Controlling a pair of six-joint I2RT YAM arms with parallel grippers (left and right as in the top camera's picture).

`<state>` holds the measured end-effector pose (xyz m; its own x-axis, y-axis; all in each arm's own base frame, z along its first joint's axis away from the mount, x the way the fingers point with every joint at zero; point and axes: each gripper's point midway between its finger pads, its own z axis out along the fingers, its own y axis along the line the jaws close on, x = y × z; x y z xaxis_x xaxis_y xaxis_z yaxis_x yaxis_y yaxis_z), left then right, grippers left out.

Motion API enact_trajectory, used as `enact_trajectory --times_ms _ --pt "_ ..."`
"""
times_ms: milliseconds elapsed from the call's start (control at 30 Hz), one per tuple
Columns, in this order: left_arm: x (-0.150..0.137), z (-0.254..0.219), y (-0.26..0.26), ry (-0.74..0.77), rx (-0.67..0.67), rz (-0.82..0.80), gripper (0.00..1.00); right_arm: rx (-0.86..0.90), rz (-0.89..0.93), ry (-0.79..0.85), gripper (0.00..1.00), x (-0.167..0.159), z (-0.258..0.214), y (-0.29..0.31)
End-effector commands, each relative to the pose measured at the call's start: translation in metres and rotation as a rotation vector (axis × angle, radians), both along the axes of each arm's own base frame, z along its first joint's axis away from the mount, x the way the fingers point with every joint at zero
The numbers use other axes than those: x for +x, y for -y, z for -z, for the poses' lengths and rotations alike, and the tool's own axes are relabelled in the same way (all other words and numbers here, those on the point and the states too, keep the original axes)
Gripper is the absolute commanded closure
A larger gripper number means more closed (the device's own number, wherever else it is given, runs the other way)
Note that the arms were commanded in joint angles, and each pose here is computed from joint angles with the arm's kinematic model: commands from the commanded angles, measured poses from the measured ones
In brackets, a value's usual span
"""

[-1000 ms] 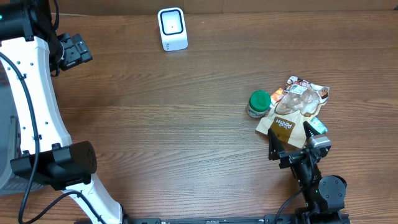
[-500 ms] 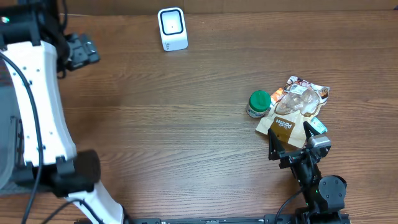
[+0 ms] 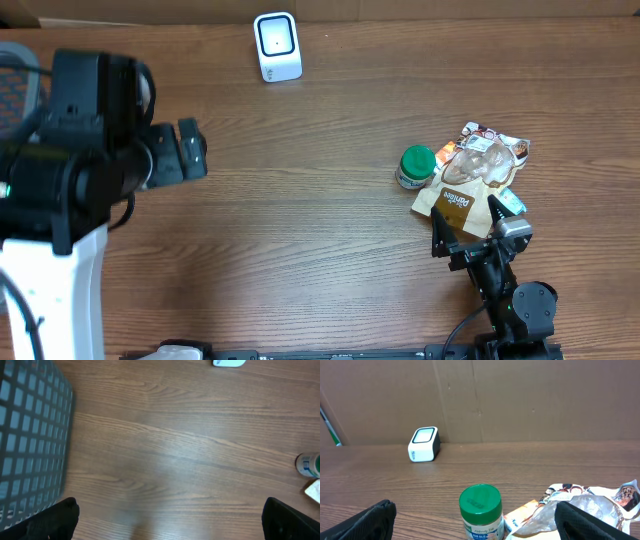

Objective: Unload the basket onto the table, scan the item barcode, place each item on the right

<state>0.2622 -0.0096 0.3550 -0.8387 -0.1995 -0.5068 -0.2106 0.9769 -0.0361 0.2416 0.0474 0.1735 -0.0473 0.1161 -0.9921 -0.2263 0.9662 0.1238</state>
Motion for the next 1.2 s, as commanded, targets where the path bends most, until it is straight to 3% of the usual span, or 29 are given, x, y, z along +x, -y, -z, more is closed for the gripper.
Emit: enact_trajectory --times_ms 0,233,400,867,1167 --pt "-0.013 0.001 -0.008 0.015 0.034 0.000 0.00 0.000 0.003 0.007 0.00 0.000 0.001 0.001" --pt "0.015 -0.019 0.004 0.331 -0.044 0.024 0.01 0.000 0.003 0.007 0.00 0.000 0.001 0.001" --pt "0.022 -0.007 0.011 0.506 -0.129 0.059 0.00 0.000 0.003 0.007 0.00 0.000 0.001 0.001" --pt "-0.001 0.090 0.010 0.925 -0.169 0.098 0.00 0.000 0.003 0.007 0.00 0.000 0.001 0.001" --pt "-0.014 0.148 0.005 0.999 -0.153 0.077 0.01 0.000 0.003 0.007 0.00 0.000 0.001 0.001"
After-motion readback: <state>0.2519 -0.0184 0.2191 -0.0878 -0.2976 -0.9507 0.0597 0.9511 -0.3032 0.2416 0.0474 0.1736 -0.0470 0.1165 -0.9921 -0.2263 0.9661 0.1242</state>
